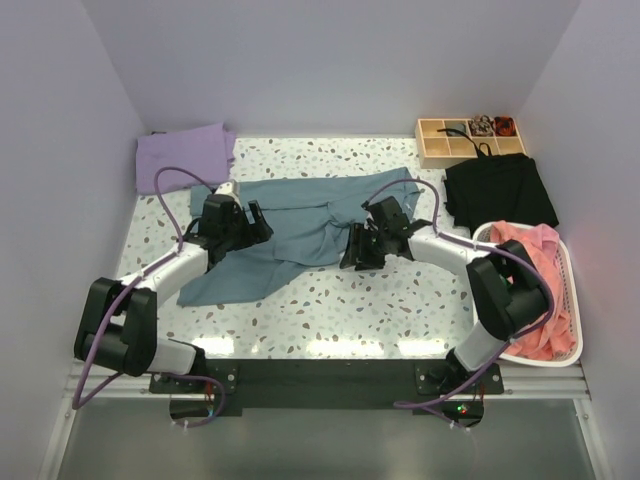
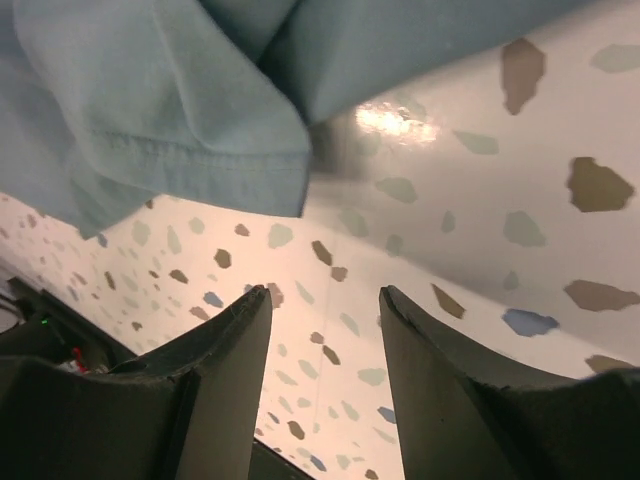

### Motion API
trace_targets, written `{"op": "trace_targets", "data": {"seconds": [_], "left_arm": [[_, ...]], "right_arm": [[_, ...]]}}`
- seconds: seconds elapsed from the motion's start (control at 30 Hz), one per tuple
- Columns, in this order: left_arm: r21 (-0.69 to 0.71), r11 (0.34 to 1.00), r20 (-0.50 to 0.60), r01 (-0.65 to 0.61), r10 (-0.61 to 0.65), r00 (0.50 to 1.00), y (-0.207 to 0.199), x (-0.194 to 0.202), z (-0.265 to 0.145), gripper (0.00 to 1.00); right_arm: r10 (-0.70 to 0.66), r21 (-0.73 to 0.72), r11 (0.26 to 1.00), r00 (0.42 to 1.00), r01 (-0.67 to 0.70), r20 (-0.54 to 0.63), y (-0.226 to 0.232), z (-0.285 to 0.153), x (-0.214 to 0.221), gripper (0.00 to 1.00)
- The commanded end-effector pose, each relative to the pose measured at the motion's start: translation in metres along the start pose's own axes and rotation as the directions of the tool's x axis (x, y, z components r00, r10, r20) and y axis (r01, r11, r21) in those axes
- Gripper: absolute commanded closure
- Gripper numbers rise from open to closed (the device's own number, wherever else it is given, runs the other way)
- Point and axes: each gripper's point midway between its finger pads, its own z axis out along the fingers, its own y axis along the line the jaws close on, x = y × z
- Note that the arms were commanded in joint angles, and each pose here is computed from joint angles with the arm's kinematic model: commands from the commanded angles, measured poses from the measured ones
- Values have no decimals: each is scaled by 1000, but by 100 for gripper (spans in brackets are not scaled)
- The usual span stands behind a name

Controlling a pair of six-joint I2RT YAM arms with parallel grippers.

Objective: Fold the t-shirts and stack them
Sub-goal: Grap the side of the flattened tshirt closest away from the robot with both arms

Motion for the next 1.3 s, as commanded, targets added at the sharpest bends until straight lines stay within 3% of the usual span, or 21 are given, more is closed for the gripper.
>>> {"op": "trace_targets", "data": {"seconds": [0.0,0.5,0.83,1.03,1.13,1.23,1.27], "left_arm": [[11,999,48,-35,34,998,-7,-17,-3,14],[-45,998,25,-42,43,999,4,-12,-5,14],[-69,997,26,-43,45,999,9,-12,-5,14],[-63,997,25,-42,43,999,8,-12,-4,14],[-67,997,27,-42,44,999,8,-13,-5,14],[-75,996,27,-45,47,999,9,-13,-7,14],[-83,995,29,-47,50,998,10,-14,-8,14]], "right_arm": [[56,-201,979,995,-38,87,45,6,-24,49],[70,-197,979,996,-57,63,42,34,-22,50],[68,-82,995,995,-62,79,22,27,-18,51],[69,-131,990,995,-58,78,29,34,-20,52],[69,-159,986,995,-57,75,35,40,-24,67],[57,-198,979,996,-42,69,43,40,-26,100],[53,-209,977,996,-37,70,47,37,-26,100]]}}
